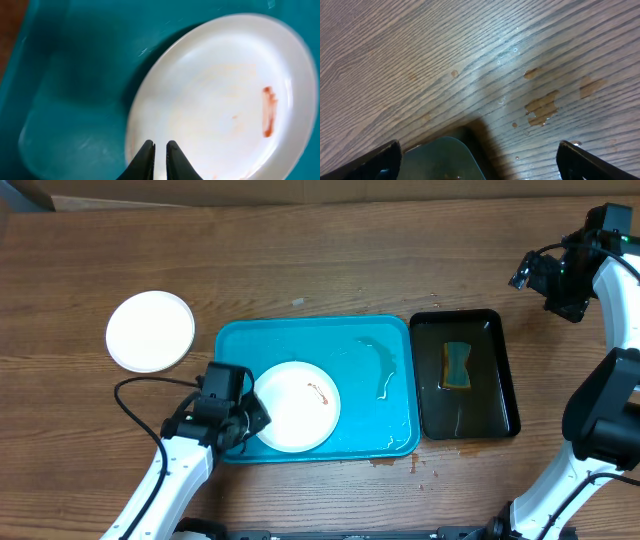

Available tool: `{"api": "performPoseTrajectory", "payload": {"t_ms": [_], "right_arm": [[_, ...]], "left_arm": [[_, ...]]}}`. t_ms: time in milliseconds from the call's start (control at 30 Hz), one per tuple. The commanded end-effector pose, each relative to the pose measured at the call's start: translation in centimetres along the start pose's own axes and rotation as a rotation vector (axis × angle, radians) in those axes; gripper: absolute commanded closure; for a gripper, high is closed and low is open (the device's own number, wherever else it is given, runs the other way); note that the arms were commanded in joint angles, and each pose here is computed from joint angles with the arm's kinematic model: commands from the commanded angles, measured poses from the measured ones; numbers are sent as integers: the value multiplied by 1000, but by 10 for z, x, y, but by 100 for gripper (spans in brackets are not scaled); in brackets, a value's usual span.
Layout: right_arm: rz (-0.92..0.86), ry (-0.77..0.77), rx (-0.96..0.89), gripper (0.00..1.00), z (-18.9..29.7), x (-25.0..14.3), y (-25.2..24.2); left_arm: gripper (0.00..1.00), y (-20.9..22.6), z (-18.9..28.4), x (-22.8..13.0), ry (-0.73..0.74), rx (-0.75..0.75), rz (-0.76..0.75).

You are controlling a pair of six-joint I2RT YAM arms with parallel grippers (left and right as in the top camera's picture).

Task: Clean dirty plates on tray and stack at the side
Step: 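Move the left gripper to the remaining white plate on the tray, then grip the white plate rim with the left gripper and slide it right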

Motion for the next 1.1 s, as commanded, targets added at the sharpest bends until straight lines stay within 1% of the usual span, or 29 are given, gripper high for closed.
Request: {"api": "performPoseTrajectory", "payload": {"t_ms": [0, 167, 300, 533, 667, 733, 900, 1067], "right_arm": [[9, -35, 13, 0, 12, 3, 4], [9, -35, 13, 0, 12, 3, 4], [9, -35, 13, 0, 12, 3, 4], [9, -35, 13, 0, 12, 3, 4], [9, -35, 13, 0, 12, 3, 4], [9, -35, 13, 0, 12, 3, 4], [9, -35, 13, 0, 12, 3, 4], [9, -35, 13, 0, 12, 3, 4]], "left_arm": [[89, -6, -6, 2, 23, -51, -26], [95, -16, -12, 6, 28, -130, -51], [94, -20, -17, 11, 4, -150, -81], [92, -20, -26, 12, 18, -139, -79], [96, -21, -27, 13, 22, -141, -79], [96, -24, -27, 14, 23, -146, -94], [96, -39, -25, 23, 17, -149, -158], [94, -50, -29, 36, 49, -91, -173]]}}
Point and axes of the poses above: each gripper's point midway between its finger pads, its own z axis back along the fingers, its own y axis along the line the jaws close on, x = y × z, the point moved 9 cm from there along z, back along the fingers, and after that the axes turned 1 degree about z, right-handed, at the moved point
